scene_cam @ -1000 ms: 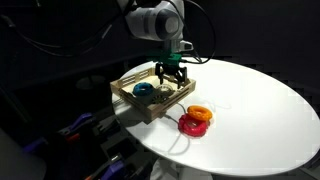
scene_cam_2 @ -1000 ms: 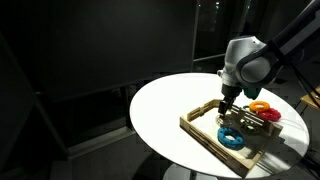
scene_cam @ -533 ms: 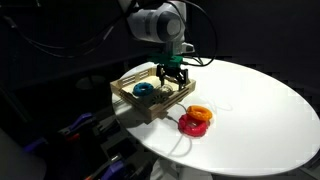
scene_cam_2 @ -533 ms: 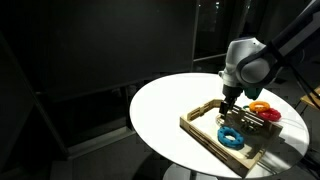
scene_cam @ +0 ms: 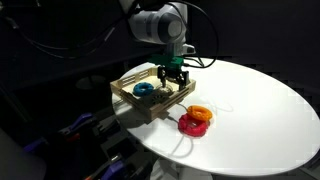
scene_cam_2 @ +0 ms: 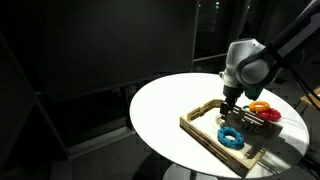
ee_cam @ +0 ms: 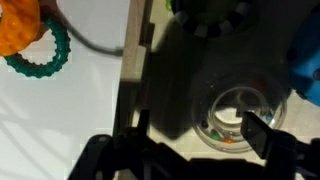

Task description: Pick up the clear ring from the wooden tray and put it on the stack of rings on the table

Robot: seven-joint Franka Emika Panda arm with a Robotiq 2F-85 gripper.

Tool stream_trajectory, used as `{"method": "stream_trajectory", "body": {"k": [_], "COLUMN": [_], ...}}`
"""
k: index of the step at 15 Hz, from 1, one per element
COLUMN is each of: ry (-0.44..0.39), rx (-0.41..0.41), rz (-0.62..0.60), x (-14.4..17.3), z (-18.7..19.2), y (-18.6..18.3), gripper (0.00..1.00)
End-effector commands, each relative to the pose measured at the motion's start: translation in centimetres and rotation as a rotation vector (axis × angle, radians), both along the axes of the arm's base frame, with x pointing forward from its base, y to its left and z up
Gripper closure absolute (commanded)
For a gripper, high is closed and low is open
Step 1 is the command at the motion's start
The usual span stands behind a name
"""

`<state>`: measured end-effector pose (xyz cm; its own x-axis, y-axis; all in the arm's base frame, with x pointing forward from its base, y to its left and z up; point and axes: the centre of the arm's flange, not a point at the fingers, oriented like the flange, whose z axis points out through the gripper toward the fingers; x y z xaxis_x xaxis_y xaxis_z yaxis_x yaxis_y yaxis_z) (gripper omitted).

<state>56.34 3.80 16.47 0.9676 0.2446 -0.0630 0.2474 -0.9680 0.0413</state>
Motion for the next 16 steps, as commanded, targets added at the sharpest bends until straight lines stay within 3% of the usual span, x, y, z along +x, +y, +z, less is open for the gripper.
{"method": "stream_trajectory", "body": {"k": [1, 2, 4, 6, 7, 8, 11, 12, 13, 16], "ry": [-0.005, -0.005, -0.007, -0.009, -0.011, -0.011, -0.011, -0.011, -0.011, -0.012], "rx": [0.003, 0.002, 0.002, 0.001, 0.001, 0.000, -0.001, -0.001, -0.001, -0.003], "rz": [-0.003, -0.003, -0.002, 0.000, 0.001, 0.003, 0.007, 0.009, 0.011, 0.015], "x": [0.92, 0.95, 1.00, 1.06, 1.07, 1.07, 1.04, 1.02, 1.00, 1.02], "z": [0.00, 0.04, 0.12, 0.21, 0.27, 0.33, 0.31, 0.27, 0.27, 0.31], "y": [-0.16, -0.13, -0.11, -0.01, 0.06, 0.14, 0.36, 0.46, 0.53, 0.71], "gripper": [0.25, 0.26, 0.39, 0.42, 0.50, 0.49, 0.66, 0.84, 0.91, 0.91]}}
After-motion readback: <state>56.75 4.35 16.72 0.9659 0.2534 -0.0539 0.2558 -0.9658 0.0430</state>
